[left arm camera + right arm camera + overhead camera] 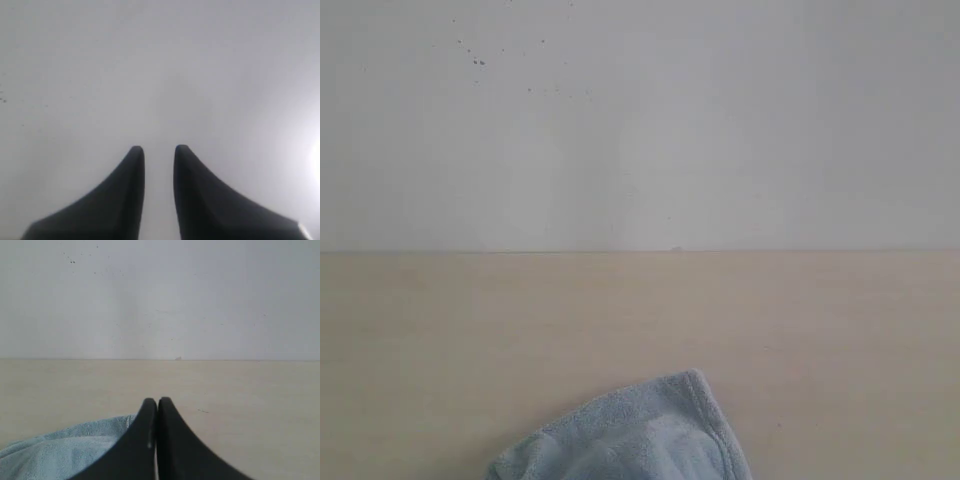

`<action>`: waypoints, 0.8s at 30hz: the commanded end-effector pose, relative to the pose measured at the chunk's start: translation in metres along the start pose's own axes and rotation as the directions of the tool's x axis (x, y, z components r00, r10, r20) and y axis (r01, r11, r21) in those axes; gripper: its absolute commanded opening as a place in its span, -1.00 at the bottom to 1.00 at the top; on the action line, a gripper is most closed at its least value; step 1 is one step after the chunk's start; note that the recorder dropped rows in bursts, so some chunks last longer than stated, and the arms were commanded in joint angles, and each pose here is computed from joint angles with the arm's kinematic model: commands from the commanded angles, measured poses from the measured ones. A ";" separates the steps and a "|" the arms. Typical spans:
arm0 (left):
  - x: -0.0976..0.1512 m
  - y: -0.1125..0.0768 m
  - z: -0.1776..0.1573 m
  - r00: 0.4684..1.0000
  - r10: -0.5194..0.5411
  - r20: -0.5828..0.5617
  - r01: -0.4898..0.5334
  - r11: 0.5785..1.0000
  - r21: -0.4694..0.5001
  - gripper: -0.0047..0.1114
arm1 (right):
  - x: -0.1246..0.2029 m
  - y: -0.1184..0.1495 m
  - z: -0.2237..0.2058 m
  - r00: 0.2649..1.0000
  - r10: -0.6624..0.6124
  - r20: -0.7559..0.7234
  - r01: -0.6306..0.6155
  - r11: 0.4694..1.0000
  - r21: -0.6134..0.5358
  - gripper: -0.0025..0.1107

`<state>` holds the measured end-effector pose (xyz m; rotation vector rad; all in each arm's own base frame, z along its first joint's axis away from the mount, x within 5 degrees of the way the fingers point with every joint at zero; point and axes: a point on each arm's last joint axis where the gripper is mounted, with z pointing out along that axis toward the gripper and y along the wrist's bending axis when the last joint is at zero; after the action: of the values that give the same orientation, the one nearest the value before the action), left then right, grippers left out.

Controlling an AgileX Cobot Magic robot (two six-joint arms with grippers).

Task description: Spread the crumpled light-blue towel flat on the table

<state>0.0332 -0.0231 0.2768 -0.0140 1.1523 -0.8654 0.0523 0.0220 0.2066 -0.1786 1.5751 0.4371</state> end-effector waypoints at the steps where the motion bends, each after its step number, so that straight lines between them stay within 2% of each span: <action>1: 0.001 -0.014 -0.001 0.999 0.033 -0.026 -0.029 0.988 0.150 -0.54 | 0.001 0.000 0.000 1.000 -0.003 0.000 0.003 1.000 0.001 -0.96; 5: 0.006 -0.022 0.003 0.997 0.037 -0.073 -0.018 0.971 0.240 -0.54 | 0.001 0.000 0.000 1.000 -0.003 0.000 0.003 1.000 0.001 -0.96; 9: 0.009 -0.021 0.008 0.994 0.027 -0.108 0.000 0.971 0.240 -0.46 | 0.001 0.000 0.000 1.000 -0.003 0.000 0.003 1.000 0.001 -0.96; 12: 0.011 -0.019 0.011 0.991 0.023 -0.129 0.007 0.974 0.227 -0.26 | -0.004 0.000 0.000 0.999 -0.003 0.051 0.003 1.000 -0.001 -0.96; 15: 0.014 -0.017 0.014 0.988 0.011 -0.154 0.022 0.977 0.211 0.06 | -0.014 0.000 -0.002 0.986 -0.003 0.166 0.004 1.000 -0.006 -0.96; 16: 0.015 -0.016 0.016 0.986 0.008 -0.164 0.026 0.979 0.204 0.15 | -0.019 0.001 -0.002 0.976 0.040 0.216 -0.038 0.999 -0.016 -0.96; 18: 0.017 -0.014 0.019 0.982 0.003 -0.188 0.034 0.981 0.189 0.20 | -0.027 0.000 -0.005 0.927 0.226 0.298 -0.216 0.974 -0.067 -0.96; 20: 0.021 -0.011 0.023 0.976 -0.005 -0.217 0.043 0.985 0.170 0.18 | -0.031 -0.001 -0.006 0.852 0.410 0.325 -0.386 0.912 -0.138 -0.96; 21: 0.023 -0.010 0.025 0.973 -0.009 -0.232 0.047 0.986 0.159 0.17 | -0.033 -0.001 -0.007 0.799 0.505 0.326 -0.471 0.863 -0.182 -0.96; 24: 0.028 -0.007 0.030 0.962 -0.023 -0.273 0.063 0.988 0.140 0.17 | -0.036 -0.001 -0.008 0.710 0.626 0.323 -0.574 0.780 -0.248 -0.96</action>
<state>0.0526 -0.0537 0.2704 0.2032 1.3172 -0.9934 0.0492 0.0144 0.2370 0.2356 1.2399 0.8893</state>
